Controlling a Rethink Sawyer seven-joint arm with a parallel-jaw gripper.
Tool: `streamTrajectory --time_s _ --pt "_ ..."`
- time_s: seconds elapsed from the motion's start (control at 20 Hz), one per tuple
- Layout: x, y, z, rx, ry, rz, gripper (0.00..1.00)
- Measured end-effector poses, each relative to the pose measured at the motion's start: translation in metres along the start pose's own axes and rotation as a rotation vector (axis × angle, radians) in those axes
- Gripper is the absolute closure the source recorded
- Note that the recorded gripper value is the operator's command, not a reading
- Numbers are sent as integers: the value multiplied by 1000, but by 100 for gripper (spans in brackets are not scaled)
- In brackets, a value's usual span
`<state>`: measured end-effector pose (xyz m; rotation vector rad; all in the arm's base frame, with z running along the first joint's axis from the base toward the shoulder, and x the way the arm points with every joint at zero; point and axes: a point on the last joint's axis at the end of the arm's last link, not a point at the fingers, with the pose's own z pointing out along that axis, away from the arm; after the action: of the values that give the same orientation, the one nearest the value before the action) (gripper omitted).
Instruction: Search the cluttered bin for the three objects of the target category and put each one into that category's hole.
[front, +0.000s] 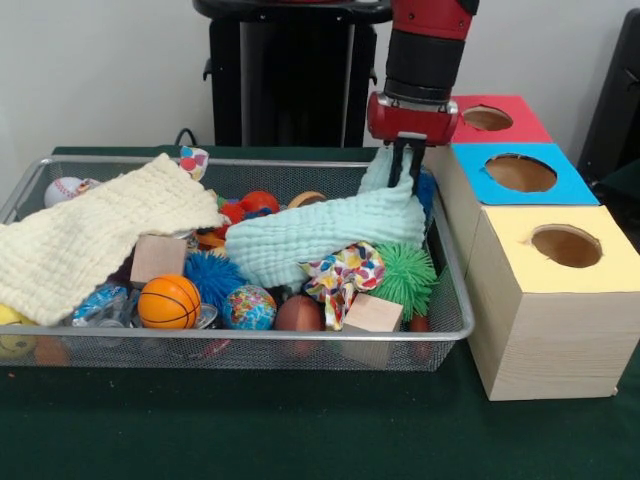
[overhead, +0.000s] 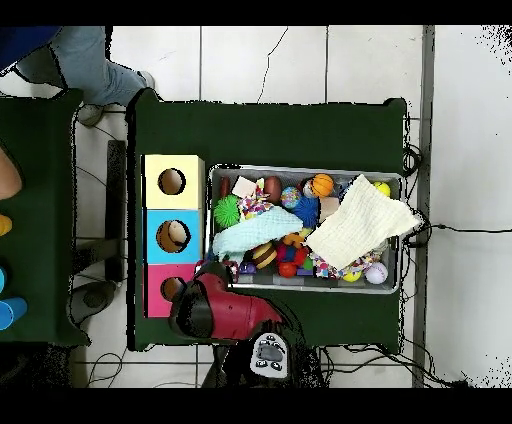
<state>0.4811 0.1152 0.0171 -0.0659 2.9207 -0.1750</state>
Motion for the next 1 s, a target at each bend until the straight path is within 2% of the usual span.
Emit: streamTrajectory --time_s 0.25,0.4,0.45,0.75,0.8,1.0 --pt "11 -1 1 42 16 -12 100" --pt "17 -3 5 52 29 -11 100" --pt "20 -4 8 53 40 -5 0" --pt "24 -11 16 49 61 16 0" --pt "24 -16 19 51 67 34 0" --pt "19 -19 17 53 61 55 0"
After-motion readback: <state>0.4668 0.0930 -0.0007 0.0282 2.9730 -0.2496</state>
